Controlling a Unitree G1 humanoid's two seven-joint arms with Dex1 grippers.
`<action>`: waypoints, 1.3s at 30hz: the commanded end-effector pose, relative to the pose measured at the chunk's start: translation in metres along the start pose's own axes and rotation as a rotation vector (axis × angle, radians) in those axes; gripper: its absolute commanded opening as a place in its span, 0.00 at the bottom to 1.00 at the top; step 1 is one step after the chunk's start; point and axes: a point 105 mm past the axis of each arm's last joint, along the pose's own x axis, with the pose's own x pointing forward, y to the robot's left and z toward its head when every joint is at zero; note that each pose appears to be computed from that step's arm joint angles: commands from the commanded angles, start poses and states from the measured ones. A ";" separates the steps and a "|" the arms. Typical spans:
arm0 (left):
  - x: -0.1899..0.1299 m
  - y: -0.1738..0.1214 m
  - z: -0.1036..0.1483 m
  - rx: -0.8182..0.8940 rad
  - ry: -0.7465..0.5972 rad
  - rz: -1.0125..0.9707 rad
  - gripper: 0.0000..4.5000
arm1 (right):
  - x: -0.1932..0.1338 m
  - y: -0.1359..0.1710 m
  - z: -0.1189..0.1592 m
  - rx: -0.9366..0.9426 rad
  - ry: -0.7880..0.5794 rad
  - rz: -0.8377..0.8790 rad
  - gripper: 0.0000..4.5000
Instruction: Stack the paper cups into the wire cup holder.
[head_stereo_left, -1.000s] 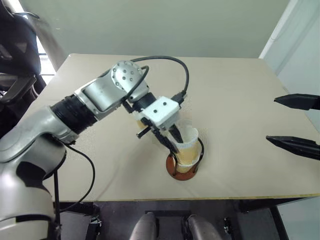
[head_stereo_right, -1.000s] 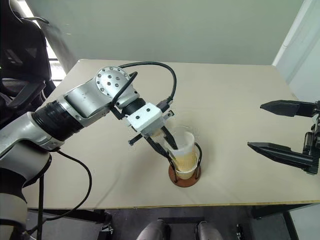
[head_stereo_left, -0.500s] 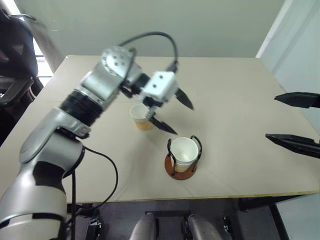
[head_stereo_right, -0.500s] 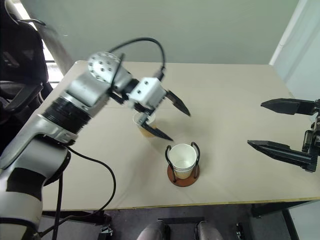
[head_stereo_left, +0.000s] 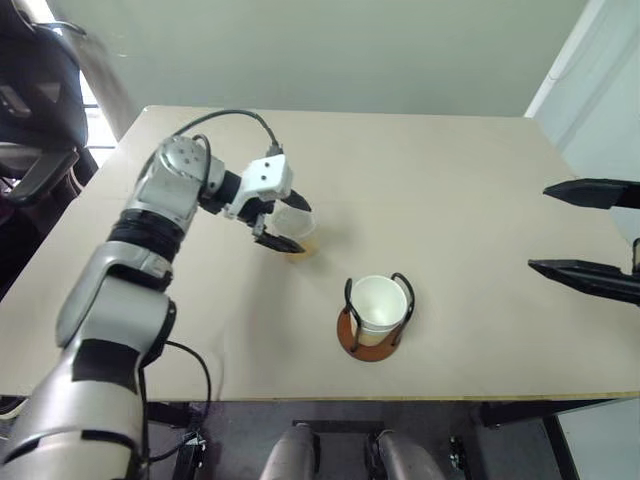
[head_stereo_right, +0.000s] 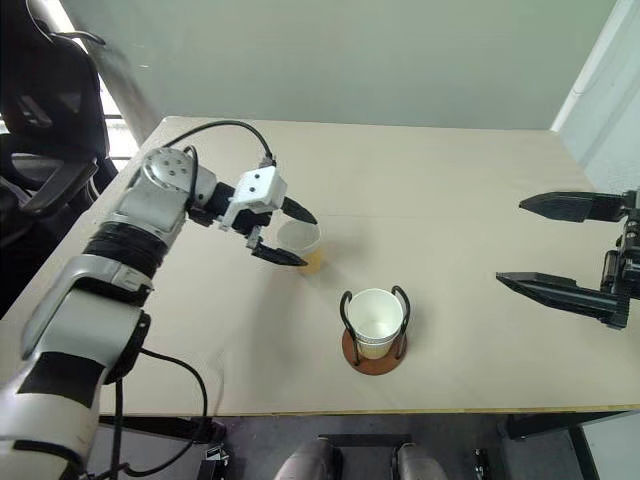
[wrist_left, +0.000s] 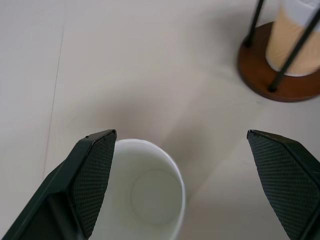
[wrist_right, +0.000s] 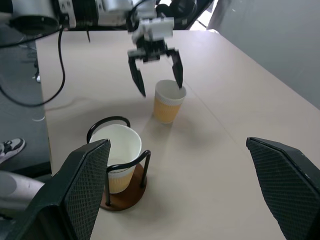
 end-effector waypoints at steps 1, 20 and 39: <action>0.004 0.001 -0.009 -0.006 0.021 0.013 0.99 | -0.001 0.002 0.006 -0.039 -0.001 -0.006 1.00; 0.017 -0.004 -0.049 0.026 0.209 0.047 0.01 | -0.007 0.004 0.010 -0.047 0.020 -0.034 1.00; -0.057 0.014 0.002 0.000 -0.014 0.169 0.60 | -0.001 -0.004 0.003 -0.054 0.019 -0.003 1.00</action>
